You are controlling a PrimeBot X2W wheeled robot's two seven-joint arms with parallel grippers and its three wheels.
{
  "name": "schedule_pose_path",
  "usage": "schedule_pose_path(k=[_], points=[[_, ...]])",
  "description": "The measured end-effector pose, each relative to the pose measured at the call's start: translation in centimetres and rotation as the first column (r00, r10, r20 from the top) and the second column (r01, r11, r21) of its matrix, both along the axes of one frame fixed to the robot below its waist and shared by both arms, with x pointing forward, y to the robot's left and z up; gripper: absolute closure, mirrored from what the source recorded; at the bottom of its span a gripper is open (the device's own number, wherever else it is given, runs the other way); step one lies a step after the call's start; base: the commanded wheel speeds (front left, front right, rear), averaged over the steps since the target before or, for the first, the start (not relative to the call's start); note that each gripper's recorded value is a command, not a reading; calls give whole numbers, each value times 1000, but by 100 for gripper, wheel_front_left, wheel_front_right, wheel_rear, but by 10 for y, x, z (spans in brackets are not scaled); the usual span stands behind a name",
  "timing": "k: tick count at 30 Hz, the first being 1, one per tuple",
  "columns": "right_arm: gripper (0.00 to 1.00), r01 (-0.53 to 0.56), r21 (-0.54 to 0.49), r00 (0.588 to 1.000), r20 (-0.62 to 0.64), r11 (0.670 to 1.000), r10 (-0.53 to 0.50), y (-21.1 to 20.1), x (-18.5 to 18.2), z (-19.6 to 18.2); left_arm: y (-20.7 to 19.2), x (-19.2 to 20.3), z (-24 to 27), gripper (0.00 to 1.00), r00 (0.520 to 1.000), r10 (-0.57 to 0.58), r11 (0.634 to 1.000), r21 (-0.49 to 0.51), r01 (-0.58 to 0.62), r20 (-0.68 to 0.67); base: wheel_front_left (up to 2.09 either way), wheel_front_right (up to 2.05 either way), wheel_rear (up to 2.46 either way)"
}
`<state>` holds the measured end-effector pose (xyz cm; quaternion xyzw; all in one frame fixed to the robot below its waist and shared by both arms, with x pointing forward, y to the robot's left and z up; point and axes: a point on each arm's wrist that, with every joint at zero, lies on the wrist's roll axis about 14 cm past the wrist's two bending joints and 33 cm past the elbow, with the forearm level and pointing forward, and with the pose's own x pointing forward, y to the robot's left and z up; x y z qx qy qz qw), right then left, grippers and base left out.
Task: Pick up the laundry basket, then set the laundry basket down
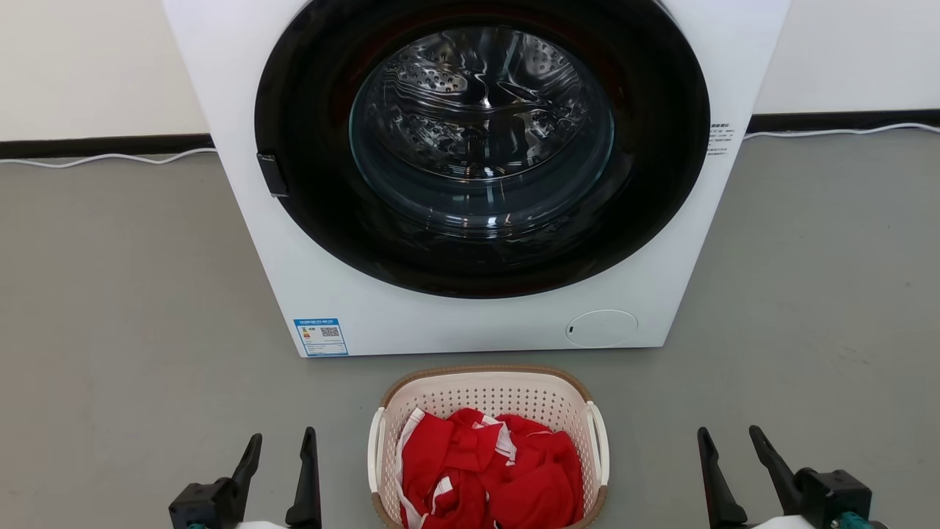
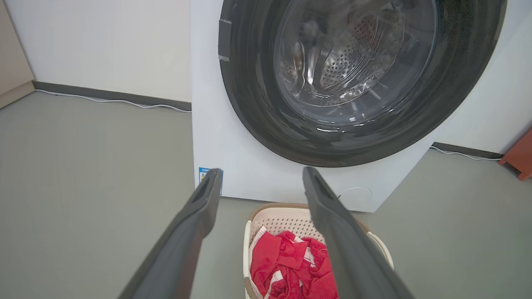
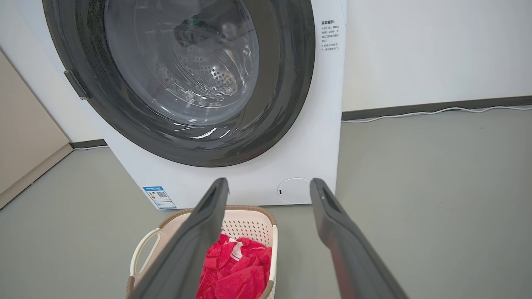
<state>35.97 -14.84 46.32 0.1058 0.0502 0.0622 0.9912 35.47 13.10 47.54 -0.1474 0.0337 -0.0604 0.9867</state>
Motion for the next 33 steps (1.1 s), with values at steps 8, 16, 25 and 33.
schedule_pose_path(k=[8, 16, 25, 33], points=[[0, -24, -88, 999, 25, 996, 27, 3, -1, 1, -3, -1, 3, 0, 999, -25, 996, 85, 22, 32, 0, 0, 0], [0, -44, -167, 998, 44, 985, 52, 5, -2, 2, -6, -1, 5, 0, 997, -48, 988, 147, 39, 57, 0, 0, 0], [0, -54, -210, 996, 52, 976, 66, 6, -2, 2, -8, -2, 3, 0, 996, -59, 981, 186, 47, 62, 0, 0, 0], [0, -52, -208, 997, 49, 977, 64, 5, -3, 1, -7, -2, 1, 0, 997, -53, 981, 188, 42, 54, 0, 0, 0]])
